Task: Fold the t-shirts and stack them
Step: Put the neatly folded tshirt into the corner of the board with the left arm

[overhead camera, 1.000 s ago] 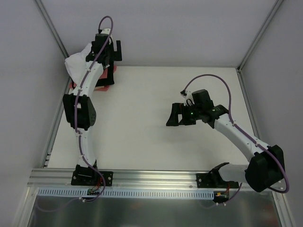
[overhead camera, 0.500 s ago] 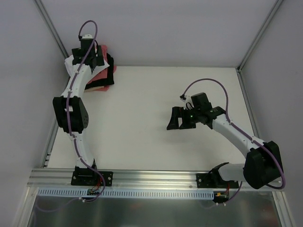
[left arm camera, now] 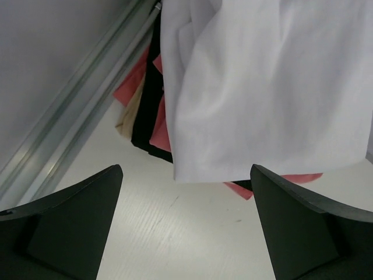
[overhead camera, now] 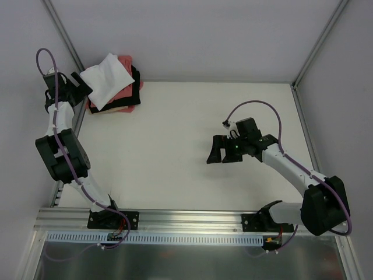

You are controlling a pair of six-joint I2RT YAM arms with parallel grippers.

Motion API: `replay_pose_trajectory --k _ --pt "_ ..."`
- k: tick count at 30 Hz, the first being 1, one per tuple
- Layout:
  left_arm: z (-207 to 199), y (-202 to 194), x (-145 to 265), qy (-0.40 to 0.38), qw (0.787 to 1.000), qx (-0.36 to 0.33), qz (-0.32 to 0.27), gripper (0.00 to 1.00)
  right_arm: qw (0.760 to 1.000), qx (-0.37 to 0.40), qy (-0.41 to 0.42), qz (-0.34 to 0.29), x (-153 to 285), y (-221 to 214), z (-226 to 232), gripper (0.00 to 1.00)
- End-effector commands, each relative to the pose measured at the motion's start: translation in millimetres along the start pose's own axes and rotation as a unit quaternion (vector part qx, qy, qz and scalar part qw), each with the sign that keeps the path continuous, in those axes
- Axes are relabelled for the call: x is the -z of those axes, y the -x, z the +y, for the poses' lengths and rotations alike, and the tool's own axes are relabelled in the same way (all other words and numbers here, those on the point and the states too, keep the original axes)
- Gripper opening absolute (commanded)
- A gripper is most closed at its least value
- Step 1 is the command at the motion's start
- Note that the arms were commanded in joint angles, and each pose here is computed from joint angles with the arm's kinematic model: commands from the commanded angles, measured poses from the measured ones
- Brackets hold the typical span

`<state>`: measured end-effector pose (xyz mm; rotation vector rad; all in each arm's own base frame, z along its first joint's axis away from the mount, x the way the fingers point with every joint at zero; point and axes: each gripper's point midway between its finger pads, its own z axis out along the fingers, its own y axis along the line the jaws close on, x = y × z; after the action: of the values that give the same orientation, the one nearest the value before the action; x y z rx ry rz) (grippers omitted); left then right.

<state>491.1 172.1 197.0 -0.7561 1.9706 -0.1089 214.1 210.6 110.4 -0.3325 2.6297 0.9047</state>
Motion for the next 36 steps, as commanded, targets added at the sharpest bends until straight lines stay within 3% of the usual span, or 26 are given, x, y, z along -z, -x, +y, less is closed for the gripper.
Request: replay_pose_trajectory --k 1,8,17,36 --pt "-33.8 12.3 -9.0 -0.124 0.992 0.03 -0.008 0.94 1.0 0.012 -0.001 -0.02 7.9 4.4 0.6 0.99" --pt "-30.6 12.5 -36.2 -0.192 0.979 0.068 0.004 0.93 1.0 0.007 -0.002 -0.012 4.4 7.6 -1.8 0.99" --pt "-10.4 12.1 -70.0 -0.185 0.979 0.082 0.012 0.92 1.0 -0.008 0.001 0.001 -6.1 13.4 -5.5 0.99" --pt "-10.5 12.8 -107.5 -0.209 0.972 0.1 0.024 0.88 0.999 -0.032 0.011 0.013 -19.7 21.4 -7.0 1.0"
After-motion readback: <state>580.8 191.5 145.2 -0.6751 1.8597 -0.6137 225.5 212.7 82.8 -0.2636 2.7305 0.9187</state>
